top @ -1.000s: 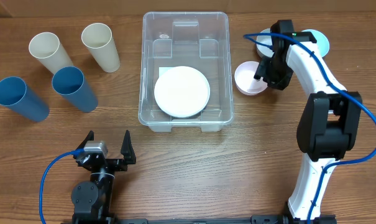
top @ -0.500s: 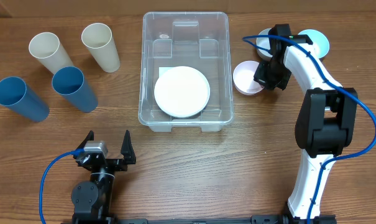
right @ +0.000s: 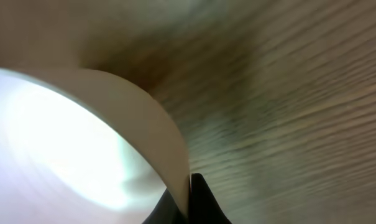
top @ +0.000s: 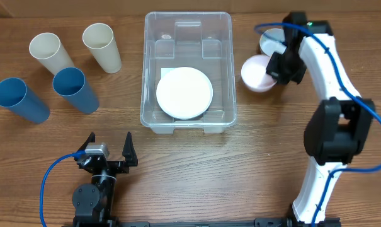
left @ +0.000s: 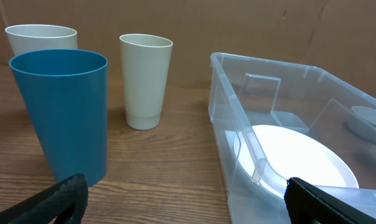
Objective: Pack container
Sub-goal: 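Grasp the pink bowl rim with the right gripper and lift, then lower the pink bowl into the bin and open the gripper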
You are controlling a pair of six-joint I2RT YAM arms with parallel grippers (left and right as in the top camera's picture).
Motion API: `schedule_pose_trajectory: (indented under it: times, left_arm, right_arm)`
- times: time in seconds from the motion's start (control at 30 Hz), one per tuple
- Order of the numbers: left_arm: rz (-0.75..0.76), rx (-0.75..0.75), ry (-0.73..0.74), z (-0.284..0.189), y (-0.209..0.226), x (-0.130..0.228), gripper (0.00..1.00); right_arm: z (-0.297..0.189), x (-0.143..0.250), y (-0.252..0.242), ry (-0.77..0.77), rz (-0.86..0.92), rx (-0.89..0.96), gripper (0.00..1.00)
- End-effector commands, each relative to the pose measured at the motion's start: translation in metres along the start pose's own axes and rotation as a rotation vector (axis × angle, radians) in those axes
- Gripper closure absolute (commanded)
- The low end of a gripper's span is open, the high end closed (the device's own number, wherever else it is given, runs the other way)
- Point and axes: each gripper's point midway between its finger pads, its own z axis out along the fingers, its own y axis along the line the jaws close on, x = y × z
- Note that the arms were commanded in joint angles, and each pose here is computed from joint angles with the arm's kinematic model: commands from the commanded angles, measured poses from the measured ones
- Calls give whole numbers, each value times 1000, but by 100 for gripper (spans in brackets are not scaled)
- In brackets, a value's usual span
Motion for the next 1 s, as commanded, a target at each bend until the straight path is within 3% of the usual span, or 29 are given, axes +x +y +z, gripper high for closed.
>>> schedule_pose_trajectory:
  times: [0.0, 0.3, 0.57, 0.73, 0.97]
  left_arm:
    - [7, -15, -4, 0, 3, 0, 0]
    - [7, -15, -4, 0, 3, 0, 0]
    - [7, -15, -4, 0, 3, 0, 0]
    - [7, -15, -4, 0, 3, 0, 0]
    - [7, -15, -4, 0, 3, 0, 0]
  right_arm:
    - [-74, -13, 6, -169, -17, -77, 96]
    - [-162, 1, 69, -433, -280, -224, 96]
    - [-178, 22, 158, -606, -499, -283, 96]
    - [-157, 9, 191, -664, -529, -272, 96]
    - [-83, -15, 206, -624, -556, -185, 96]
